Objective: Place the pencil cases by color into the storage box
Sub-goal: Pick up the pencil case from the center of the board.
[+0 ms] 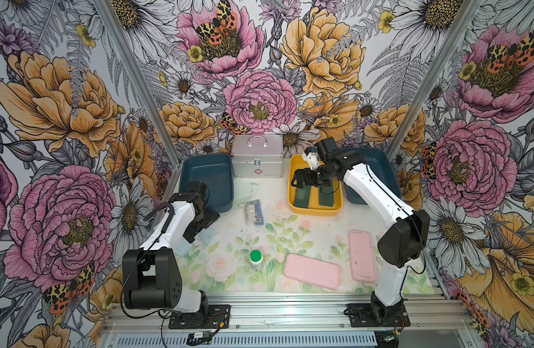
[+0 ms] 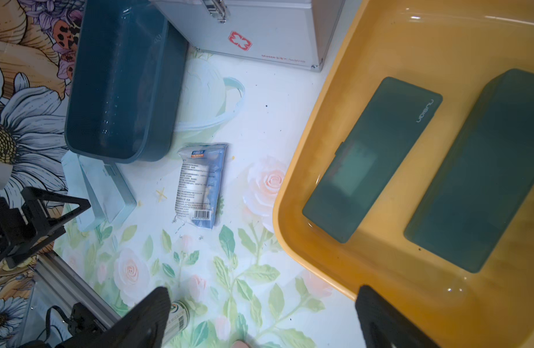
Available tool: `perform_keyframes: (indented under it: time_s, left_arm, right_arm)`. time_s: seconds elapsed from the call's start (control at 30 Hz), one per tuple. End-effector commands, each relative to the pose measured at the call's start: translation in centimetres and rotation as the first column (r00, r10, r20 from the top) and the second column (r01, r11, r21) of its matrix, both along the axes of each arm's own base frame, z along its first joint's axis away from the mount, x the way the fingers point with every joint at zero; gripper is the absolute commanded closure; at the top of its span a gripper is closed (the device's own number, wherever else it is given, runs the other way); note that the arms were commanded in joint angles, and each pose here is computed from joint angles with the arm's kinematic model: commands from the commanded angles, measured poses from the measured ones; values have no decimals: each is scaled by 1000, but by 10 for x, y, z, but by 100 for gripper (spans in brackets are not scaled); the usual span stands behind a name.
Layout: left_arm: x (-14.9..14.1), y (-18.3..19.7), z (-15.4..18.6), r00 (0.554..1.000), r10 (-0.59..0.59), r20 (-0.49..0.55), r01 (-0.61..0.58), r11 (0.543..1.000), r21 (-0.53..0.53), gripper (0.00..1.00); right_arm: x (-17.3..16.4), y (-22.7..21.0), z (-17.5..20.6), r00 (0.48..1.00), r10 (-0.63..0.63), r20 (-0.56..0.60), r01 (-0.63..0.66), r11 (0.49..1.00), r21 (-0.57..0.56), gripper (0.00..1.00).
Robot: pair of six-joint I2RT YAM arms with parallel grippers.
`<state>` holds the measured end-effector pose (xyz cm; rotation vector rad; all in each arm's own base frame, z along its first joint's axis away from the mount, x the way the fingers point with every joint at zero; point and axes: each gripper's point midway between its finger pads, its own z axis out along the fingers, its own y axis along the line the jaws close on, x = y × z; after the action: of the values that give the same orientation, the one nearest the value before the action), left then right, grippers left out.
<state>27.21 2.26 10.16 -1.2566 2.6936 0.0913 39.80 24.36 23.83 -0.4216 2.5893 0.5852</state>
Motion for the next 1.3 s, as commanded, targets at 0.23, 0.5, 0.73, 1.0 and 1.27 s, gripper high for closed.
perform_keyframes:
  time_s: [0.23,0.5,0.73,1.0,1.27]
  left_arm:
    - [14,0,-19,996,89,-7,-88,995,43,1]
    - [28,-2,-38,995,84,57,-86,996,33,1]
    - [27,2,-49,994,94,59,-100,990,96,2]
    - [28,4,-72,995,98,15,-99,987,124,2]
    - [26,3,-84,995,101,24,-103,987,120,6]
  right_arm:
    - [-58,0,3,996,87,32,-83,992,-96,1]
    - [-80,-4,-5,993,117,20,-114,987,-116,1]
    - [-80,-7,-6,995,102,23,-98,987,-129,1]
    - [-82,-9,-10,995,103,9,-101,987,-128,1]
    - [-81,-10,-13,996,92,-7,-92,989,-117,1]
